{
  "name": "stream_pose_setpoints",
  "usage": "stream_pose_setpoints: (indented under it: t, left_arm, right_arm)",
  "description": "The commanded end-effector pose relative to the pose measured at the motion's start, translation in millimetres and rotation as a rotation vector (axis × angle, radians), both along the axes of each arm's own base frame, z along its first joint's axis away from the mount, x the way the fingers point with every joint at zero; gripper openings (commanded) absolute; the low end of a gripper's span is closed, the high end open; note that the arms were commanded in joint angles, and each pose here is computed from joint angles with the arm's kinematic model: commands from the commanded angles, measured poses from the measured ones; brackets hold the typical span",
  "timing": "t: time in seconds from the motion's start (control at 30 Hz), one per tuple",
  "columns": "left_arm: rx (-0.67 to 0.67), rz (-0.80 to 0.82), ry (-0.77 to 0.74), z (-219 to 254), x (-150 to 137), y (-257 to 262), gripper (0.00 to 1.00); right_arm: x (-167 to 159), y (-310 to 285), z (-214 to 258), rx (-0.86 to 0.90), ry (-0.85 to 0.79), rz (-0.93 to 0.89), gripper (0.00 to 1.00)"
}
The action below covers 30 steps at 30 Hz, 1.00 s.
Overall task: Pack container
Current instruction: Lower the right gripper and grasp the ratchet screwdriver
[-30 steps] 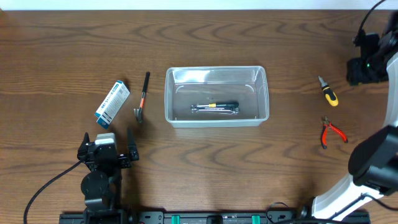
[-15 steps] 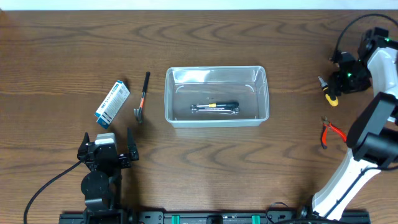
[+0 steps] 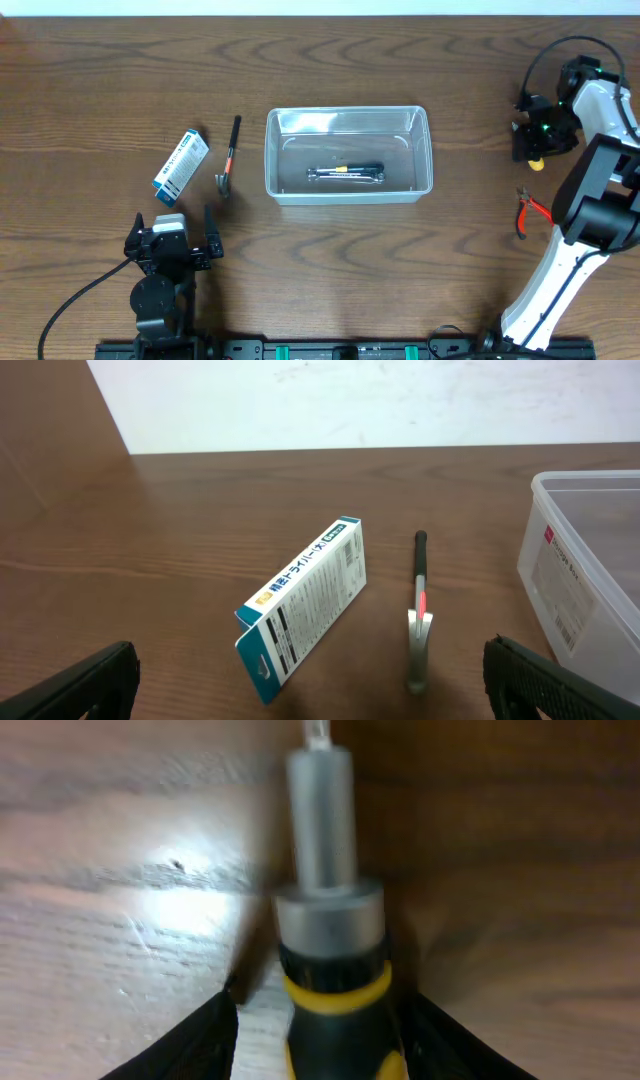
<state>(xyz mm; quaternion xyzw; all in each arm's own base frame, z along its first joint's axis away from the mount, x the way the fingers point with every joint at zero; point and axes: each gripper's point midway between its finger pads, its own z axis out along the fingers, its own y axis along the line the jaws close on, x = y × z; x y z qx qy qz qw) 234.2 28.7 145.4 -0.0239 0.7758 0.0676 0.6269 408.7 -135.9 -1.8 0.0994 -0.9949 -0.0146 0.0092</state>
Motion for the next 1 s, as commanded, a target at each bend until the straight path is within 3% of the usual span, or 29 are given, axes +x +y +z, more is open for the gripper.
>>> stream_pose_setpoints:
  t: [0.0, 0.13, 0.2, 0.3, 0.5, 0.63, 0.97]
  left_arm:
    - [0.006, -0.010, 0.031, -14, 0, -2, 0.98]
    - [0.006, -0.010, 0.031, -14, 0, -2, 0.98]
    - [0.006, -0.010, 0.031, -14, 0, -2, 0.98]
    - [0.006, -0.009, 0.031, -14, 0, -2, 0.98]
    - [0.006, -0.010, 0.031, -14, 0, -2, 0.98]
    - [0.006, -0.010, 0.031, -14, 0, -2, 0.98]
    - [0.006, -0.010, 0.031, -14, 0, -2, 0.98]
  right_arm:
    - [-1, 9, -12, 0.020, 0.021, 0.025, 0.54]
    - [-1, 8, -12, 0.019, 0.021, 0.012, 0.50]
    - [-1, 8, -12, 0.018, 0.023, -0.008, 0.43]
    - [-3, 8, -12, 0.016, 0.029, -0.032, 0.24]
    - [-6, 9, -11, 0.018, 0.043, -0.070, 0.06]
    - [-6, 11, -8, 0.018, 0.044, -0.091, 0.01]
    - [26, 22, 44, -0.010, -0.104, -0.074, 0.02]
